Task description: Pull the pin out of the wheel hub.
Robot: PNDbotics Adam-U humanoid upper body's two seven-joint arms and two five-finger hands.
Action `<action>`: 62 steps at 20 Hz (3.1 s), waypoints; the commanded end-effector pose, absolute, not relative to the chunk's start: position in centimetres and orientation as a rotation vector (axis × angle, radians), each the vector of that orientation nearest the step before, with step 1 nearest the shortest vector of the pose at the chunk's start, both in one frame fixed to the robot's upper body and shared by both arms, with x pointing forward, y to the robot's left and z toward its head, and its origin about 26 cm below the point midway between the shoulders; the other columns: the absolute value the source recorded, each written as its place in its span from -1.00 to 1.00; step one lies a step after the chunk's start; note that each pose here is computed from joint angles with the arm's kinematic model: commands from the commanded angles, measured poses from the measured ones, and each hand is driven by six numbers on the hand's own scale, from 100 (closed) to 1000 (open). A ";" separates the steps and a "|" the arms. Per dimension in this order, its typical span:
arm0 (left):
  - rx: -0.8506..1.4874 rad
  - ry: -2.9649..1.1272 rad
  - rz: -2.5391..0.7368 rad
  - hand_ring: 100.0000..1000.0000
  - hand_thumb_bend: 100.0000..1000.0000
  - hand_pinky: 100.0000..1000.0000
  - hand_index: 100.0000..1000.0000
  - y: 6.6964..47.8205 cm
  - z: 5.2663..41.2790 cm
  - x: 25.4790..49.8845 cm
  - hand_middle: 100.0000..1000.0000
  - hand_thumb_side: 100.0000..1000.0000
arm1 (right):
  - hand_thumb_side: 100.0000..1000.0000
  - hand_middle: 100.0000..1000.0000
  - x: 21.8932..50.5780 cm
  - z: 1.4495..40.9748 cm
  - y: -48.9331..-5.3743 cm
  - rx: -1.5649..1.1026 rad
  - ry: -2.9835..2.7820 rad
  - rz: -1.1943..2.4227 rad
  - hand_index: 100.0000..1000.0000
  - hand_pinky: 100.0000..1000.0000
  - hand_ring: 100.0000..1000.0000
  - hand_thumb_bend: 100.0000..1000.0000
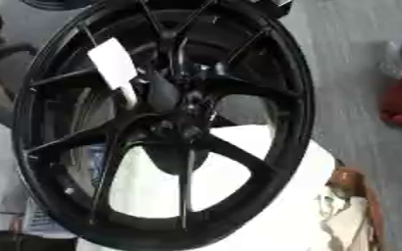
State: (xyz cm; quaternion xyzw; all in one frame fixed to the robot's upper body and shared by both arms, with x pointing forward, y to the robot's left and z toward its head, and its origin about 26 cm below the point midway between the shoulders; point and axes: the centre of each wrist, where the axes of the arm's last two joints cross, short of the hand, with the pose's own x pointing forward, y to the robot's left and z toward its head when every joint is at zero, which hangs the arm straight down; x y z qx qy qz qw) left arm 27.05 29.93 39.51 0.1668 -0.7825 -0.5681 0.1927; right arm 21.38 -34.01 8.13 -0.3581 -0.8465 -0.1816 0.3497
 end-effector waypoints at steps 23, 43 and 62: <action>0.605 -2.049 -2.167 0.53 -1.00 0.66 0.62 29.0 40.0 26.7 0.34 -0.42 | 0.09 0.59 21.3 8.4 -33.8 -0.929 -2.227 -0.494 0.52 -0.15 0.62 -1.00; 0.433 -1.773 -2.478 0.61 -0.71 0.71 0.62 27.3 39.5 27.2 0.39 -0.68 | 0.09 0.59 21.5 8.3 -33.3 -0.910 -2.217 -0.492 0.51 -0.16 0.62 -1.00; 0.473 -1.846 -2.419 0.59 -0.76 0.68 0.67 22.6 40.2 27.5 0.43 -0.80 | 0.10 0.59 21.7 8.2 -32.6 -0.883 -2.205 -0.495 0.51 -0.16 0.62 -1.00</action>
